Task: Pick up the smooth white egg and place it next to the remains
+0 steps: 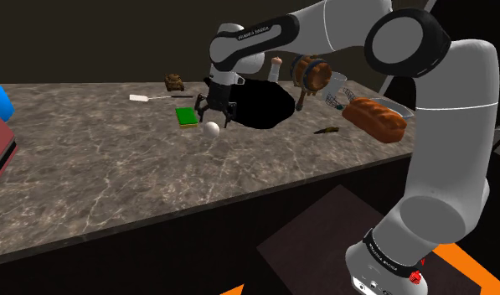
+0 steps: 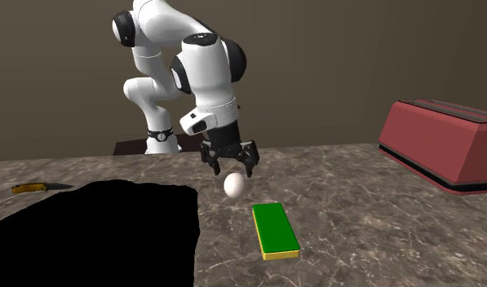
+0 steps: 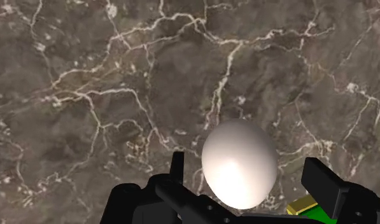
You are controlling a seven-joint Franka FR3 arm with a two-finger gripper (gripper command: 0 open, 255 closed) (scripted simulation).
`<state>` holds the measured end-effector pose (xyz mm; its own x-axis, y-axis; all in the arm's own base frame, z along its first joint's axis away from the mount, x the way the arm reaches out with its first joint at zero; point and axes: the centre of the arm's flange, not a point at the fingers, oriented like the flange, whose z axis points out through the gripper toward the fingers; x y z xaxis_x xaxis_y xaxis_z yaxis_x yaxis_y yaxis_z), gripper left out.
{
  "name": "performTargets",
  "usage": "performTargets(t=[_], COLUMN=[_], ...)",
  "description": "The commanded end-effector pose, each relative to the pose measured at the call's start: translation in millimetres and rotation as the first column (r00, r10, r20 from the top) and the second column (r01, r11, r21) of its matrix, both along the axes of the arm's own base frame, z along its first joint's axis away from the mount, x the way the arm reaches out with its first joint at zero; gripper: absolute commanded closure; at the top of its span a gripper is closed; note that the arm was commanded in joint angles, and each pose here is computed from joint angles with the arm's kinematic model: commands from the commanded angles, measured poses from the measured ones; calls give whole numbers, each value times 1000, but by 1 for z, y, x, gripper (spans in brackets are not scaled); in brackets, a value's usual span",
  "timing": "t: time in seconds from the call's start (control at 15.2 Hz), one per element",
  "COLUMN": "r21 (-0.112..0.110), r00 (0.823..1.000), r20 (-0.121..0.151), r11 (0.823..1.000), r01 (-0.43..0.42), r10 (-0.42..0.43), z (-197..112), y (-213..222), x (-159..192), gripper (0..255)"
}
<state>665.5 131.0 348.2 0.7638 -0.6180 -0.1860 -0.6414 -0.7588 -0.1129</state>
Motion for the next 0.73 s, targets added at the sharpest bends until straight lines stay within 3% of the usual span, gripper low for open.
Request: performTargets(t=[0.0, 0.13, 0.66], r21=[0, 0, 0], r00=[1000, 1000, 1000], r20=[0, 0, 0], r11=[1000, 1000, 1000], r01=[0, 0, 0], r10=[0, 0, 0], z=[20, 43, 43], y=[-3, -8, -8], x=[2, 4, 4], gripper=[0, 0, 0])
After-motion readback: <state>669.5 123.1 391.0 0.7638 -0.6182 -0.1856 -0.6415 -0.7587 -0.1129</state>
